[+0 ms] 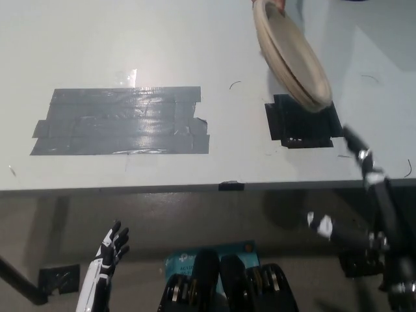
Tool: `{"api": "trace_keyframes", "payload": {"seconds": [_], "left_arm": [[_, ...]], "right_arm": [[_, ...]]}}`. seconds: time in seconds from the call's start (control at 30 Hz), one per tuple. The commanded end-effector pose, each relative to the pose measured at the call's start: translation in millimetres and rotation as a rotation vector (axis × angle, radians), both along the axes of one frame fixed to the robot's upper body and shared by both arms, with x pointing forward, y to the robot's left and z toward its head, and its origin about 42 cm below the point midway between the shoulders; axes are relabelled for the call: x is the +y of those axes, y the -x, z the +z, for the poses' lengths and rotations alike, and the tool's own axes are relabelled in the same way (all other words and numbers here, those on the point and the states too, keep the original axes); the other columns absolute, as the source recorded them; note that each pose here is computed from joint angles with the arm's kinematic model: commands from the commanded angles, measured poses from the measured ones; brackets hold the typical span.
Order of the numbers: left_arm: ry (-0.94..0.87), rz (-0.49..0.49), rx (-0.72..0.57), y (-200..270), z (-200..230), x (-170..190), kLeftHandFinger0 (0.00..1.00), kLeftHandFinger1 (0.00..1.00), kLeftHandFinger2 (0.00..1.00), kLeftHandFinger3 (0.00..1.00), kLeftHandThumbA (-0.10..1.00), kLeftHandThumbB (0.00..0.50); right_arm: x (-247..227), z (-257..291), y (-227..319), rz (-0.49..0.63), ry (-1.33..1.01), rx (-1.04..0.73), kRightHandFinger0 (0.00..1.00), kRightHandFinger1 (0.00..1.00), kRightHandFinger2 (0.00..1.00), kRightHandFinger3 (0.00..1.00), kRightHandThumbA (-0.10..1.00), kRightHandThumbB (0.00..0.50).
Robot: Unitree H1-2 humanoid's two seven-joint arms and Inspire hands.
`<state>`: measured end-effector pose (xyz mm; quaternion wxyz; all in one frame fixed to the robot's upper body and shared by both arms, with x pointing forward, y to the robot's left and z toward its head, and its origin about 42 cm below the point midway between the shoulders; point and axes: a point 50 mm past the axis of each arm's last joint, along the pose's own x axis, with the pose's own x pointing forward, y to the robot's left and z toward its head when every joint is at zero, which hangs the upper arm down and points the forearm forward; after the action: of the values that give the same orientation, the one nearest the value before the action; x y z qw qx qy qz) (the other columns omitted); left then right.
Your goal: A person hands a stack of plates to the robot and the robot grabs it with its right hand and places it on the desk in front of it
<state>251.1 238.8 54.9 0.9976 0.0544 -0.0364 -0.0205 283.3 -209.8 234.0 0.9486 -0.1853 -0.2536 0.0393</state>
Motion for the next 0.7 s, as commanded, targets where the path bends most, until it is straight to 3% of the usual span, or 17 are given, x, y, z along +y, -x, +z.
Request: {"api": "trace_keyframes", "payload": {"seconds": [0.0,0.27,0.33,0.67], "left_arm": [[-0.007,-0.022,-0.051,0.3,4.4,-0.1,1.00,1.00,1.00,1.00,1.00,0.193],[-0.013,-0.027,-0.049,-1.9,7.4,-1.2,1.00,1.00,1.00,1.00,1.00,0.202],[-0.008,-0.026,-0.045,-1.5,7.6,-1.5,1.00,1.00,1.00,1.00,1.00,0.205],[-0.003,-0.024,-0.052,-4.3,10.8,-2.2,1.00,1.00,1.00,1.00,1.00,0.200]], "right_arm": [[2.3,63.8,-18.1,-0.178,0.118,-0.266,1.00,1.00,1.00,1.00,1.00,0.321],[13.7,75.3,-57.6,-0.195,0.119,-0.277,1.00,1.00,1.00,1.00,1.00,0.338],[16.3,74.0,-68.4,-0.198,0.133,-0.266,1.00,1.00,1.00,1.00,1.00,0.306],[24.8,69.4,-144.0,-0.255,0.311,-0.219,1.00,1.00,1.00,1.00,1.00,0.321]]}}
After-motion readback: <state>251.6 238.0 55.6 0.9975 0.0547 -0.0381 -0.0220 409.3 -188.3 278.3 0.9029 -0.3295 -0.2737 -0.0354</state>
